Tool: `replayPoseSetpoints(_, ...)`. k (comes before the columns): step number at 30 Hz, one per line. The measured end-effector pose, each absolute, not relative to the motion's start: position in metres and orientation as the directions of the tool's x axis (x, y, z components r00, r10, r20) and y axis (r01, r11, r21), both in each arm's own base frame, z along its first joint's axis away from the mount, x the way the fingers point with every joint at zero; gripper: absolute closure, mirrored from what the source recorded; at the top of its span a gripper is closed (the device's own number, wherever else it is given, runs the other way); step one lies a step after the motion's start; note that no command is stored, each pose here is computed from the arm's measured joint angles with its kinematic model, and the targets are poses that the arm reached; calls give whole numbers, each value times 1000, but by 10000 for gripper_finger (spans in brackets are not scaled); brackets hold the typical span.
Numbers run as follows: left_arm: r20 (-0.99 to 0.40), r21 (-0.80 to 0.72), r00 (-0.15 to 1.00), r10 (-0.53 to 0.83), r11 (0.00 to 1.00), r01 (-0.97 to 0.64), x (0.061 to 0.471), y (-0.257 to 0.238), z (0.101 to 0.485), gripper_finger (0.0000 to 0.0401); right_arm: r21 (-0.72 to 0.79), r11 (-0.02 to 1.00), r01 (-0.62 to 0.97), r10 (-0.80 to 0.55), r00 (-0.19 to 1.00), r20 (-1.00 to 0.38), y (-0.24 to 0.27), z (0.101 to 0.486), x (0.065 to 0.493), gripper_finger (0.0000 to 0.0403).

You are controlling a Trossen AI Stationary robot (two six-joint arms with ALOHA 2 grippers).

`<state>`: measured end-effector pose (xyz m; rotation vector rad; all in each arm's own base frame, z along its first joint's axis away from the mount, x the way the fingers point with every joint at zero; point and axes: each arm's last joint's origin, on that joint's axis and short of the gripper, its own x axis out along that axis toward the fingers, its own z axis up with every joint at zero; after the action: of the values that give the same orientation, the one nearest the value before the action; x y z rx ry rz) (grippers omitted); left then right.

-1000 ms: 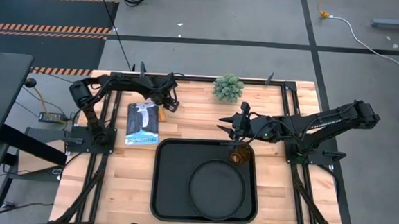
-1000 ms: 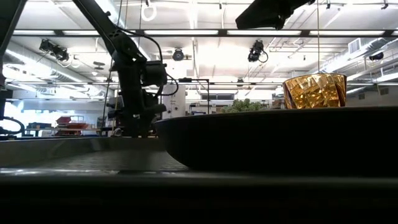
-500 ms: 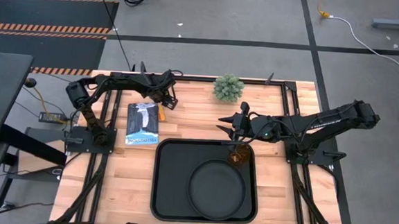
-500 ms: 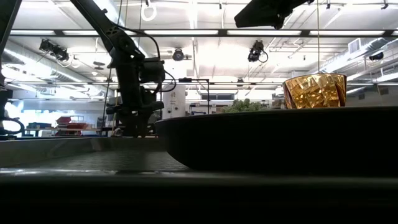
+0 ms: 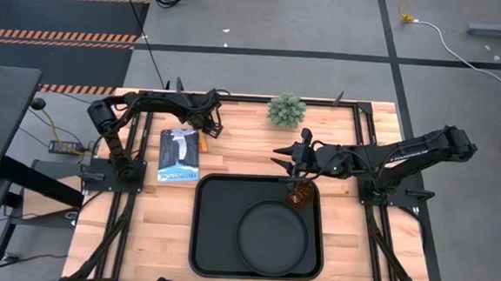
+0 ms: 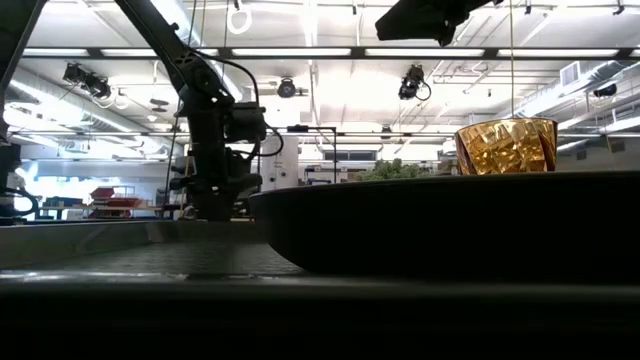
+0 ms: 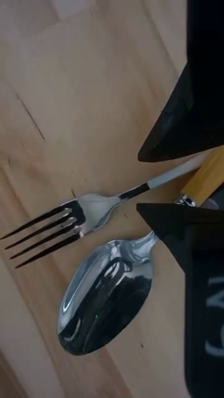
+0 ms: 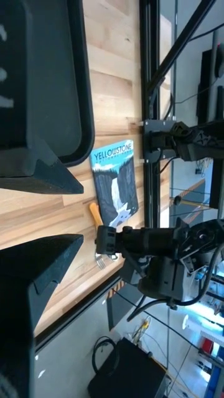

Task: Pick and place plate/cup/fork/spoon on tray
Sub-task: Put the orange fork on the black tray to the left of the black plate

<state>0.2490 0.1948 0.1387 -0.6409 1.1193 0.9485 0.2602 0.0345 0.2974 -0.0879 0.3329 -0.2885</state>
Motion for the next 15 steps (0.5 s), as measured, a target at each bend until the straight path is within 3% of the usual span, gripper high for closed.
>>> replayPoseSetpoints(15, -961, -20, 153, 231, 493, -870, 247, 201, 129, 290, -125, 956, 265, -291, 908, -302, 35, 298, 260, 282)
